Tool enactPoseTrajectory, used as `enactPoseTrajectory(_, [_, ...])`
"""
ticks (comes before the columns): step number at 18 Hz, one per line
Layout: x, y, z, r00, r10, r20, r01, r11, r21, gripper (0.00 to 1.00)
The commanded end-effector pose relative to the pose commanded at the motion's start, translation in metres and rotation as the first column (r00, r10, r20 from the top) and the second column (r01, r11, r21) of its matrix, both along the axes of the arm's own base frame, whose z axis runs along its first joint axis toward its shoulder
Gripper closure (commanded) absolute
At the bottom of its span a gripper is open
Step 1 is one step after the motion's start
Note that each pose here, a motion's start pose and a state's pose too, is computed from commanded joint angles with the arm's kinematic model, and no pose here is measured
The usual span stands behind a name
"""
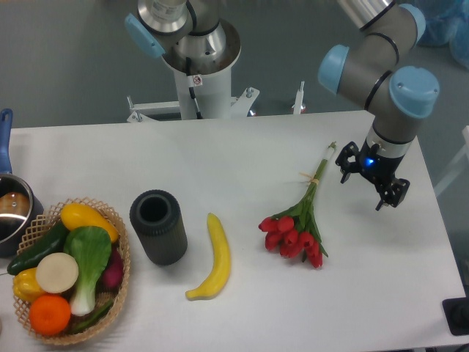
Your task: Pick up the flowers from the table
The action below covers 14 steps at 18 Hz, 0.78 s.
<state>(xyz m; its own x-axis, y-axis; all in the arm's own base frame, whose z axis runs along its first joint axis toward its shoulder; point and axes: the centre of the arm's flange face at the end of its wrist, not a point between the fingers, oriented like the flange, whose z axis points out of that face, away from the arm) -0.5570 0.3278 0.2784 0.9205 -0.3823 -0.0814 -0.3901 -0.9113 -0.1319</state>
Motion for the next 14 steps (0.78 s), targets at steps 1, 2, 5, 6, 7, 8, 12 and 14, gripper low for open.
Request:
enactPoseTrajectory(1, [0.0, 0.001, 0.0, 1.0, -0.004, -0.003, 0.004, 1.0, -0.003, 0.0])
enactPoseTrajectory(2, [0.001, 0.001, -0.001, 1.0, -0.003, 0.001, 0.003, 1.0, -0.003, 0.0])
enactPoseTrajectory(5, [0.0, 0.002, -0.002, 1.0, -0.004, 0.002, 0.004, 1.0, -0.002, 0.0])
enactPoseTrajectory(6, [0.002, 0.002, -0.001, 1.0, -0.004, 0.002, 0.005, 1.0, -0.002, 0.0])
enactPoseTrajectory(7, [0.005, 0.004, -0.002, 1.0, -0.008, 0.005, 0.008, 1.0, -0.001, 0.0])
enactPoseTrajectory(8, [0.007, 0.006, -0.001, 1.0, -0.006, 0.005, 0.006, 1.0, -0.001, 0.0])
enactPoseTrajectory(12, [0.023, 0.007, -0.008, 0.999, 0.027, 0.043, -0.027, 1.0, 0.014, 0.0])
enactPoseTrajectory(14, [0.028, 0.009, -0.009, 0.993, 0.093, 0.075, -0.097, 0.994, 0.05, 0.0])
